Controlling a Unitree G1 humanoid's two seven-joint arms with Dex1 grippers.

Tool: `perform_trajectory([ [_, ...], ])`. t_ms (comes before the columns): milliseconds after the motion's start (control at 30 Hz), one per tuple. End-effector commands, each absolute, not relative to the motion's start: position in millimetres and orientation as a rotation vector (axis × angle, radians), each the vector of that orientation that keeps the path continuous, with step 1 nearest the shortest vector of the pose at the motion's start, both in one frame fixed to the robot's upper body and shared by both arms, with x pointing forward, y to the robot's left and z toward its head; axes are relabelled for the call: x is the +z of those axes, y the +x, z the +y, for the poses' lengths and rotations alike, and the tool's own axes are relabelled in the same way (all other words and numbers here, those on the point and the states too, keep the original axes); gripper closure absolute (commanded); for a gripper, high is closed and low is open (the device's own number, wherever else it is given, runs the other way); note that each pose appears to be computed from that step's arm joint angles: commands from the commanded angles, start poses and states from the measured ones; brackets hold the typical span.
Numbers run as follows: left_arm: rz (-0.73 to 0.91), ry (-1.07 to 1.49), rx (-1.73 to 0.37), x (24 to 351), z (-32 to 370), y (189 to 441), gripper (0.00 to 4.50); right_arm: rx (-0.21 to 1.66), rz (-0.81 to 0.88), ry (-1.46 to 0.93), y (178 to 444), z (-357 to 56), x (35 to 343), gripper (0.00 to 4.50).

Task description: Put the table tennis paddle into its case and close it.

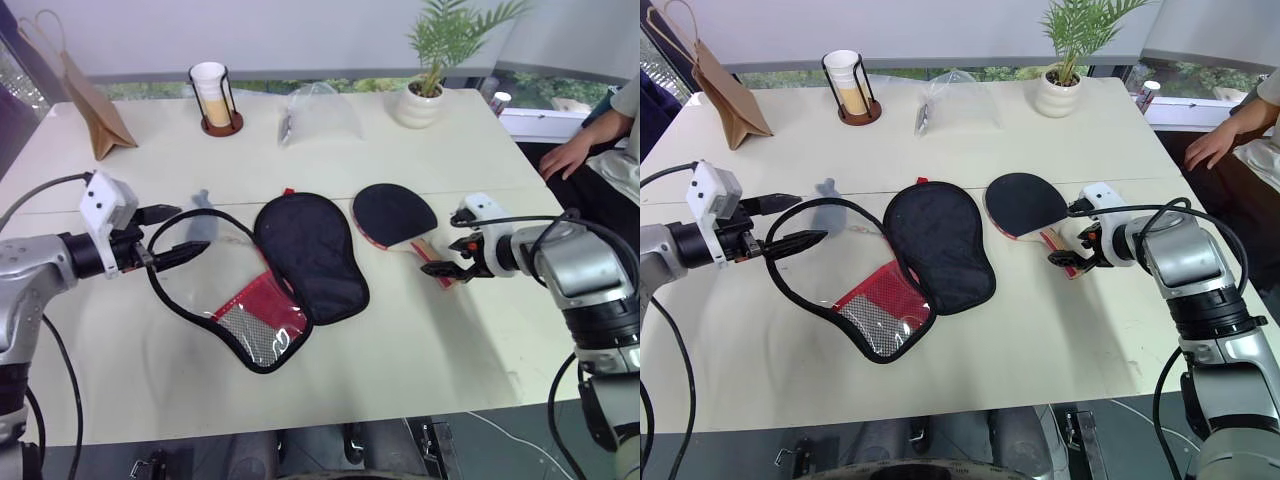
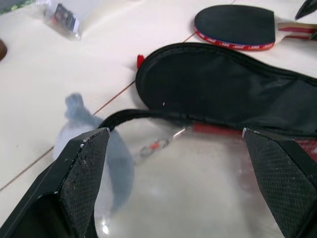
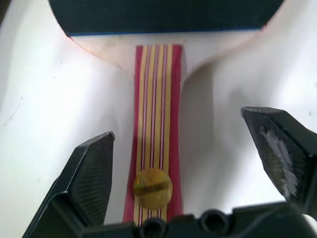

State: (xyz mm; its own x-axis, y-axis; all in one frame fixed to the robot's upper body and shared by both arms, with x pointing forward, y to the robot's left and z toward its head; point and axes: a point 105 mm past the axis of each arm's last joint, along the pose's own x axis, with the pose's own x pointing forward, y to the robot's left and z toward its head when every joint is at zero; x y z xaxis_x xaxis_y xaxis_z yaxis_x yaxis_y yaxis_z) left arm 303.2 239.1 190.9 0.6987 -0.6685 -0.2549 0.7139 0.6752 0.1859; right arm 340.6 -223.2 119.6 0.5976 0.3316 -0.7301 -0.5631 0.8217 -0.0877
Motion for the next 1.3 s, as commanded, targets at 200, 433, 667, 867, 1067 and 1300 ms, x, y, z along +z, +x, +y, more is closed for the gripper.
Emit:
perform_trajectory([
  [200,0.131,0.308,-0.795,196.5,234.7,307.0,0.02,0.436,0.779,-0.247,330.4,-206.8,110.1,2.38],
  [433,0.129,0.290,-0.815,190.3,228.3,310.2,0.02,0.355,0.737,-0.297,329.0,-207.9,126.8,3.57],
  [667,0.128,0.277,-0.846,186.5,220.1,316.3,0.02,0.318,0.645,-0.221,337.9,-200.5,179.7,3.57],
  [867,0.113,0.273,-0.882,187.5,209.5,327.0,0.02,0.444,0.569,-0.193,341.5,-166.9,200.4,3.57],
  [1067,0.099,0.275,-0.911,191.1,201.5,336.9,0.02,0.590,0.587,-0.150,335.3,-124.5,190.7,3.57],
  [1300,0.095,0.288,-0.939,194.3,196.4,341.8,0.02,0.676,0.663,-0.121,327.2,-89.0,176.0,3.57],
])
